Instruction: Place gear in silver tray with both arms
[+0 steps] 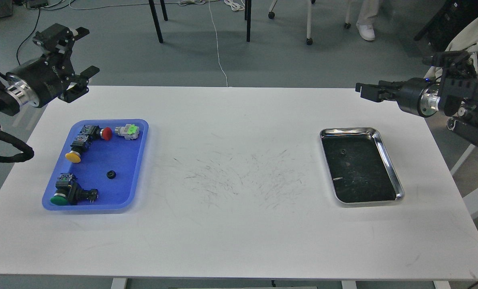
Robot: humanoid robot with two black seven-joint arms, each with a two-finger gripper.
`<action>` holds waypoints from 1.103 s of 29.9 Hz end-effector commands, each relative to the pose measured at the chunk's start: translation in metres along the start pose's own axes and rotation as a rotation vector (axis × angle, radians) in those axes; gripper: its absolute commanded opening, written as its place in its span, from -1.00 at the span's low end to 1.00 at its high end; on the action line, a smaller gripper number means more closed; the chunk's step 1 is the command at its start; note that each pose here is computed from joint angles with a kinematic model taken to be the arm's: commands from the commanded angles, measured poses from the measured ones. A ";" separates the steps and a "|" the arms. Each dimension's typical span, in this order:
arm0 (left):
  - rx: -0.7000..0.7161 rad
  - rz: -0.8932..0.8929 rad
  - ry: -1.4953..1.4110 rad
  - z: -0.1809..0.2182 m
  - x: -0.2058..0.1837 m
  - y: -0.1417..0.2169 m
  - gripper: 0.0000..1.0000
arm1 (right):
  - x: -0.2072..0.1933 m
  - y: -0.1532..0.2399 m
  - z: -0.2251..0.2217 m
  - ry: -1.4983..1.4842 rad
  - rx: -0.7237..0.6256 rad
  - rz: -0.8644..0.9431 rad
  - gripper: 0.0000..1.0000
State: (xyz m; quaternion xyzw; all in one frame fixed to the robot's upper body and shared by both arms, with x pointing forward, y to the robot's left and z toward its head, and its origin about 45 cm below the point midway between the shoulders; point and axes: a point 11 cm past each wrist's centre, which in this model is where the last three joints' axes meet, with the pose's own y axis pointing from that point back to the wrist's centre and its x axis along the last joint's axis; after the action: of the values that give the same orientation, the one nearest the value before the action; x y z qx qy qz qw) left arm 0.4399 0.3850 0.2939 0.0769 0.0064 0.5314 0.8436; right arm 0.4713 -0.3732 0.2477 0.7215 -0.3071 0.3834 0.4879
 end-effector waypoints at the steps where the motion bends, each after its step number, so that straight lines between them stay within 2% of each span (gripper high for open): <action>1: 0.002 -0.050 -0.056 -0.001 -0.014 -0.001 0.96 | 0.003 0.005 0.007 -0.155 0.000 0.090 0.62; 3: -0.017 -0.066 -0.052 -0.003 -0.022 -0.003 0.96 | -0.001 0.004 0.008 -0.218 0.009 0.118 0.68; 10: 0.071 -0.133 -0.149 -0.034 -0.040 0.003 0.96 | -0.005 0.002 0.005 -0.321 0.034 0.177 0.68; 16: 0.169 -0.244 -0.296 -0.035 -0.045 0.053 0.96 | -0.010 0.003 0.011 -0.472 0.038 0.247 0.81; 18: 0.187 -0.287 -0.366 -0.037 -0.049 0.060 0.96 | -0.008 0.004 0.012 -0.504 0.038 0.269 0.81; 29: 0.248 -0.444 -0.721 -0.052 -0.068 0.066 0.94 | -0.016 0.007 0.020 -0.646 0.024 0.335 0.81; 33: 0.279 -0.462 -0.812 -0.071 -0.068 0.072 0.88 | -0.025 0.008 0.022 -0.680 0.020 0.347 0.81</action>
State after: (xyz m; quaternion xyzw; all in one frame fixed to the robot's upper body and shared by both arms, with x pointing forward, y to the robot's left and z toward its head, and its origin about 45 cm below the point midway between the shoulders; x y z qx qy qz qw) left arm 0.3444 0.3597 0.2400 0.3670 -0.2192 0.2635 0.8648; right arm 0.4603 -0.3938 0.2286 0.7506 -0.5578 0.2090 0.2859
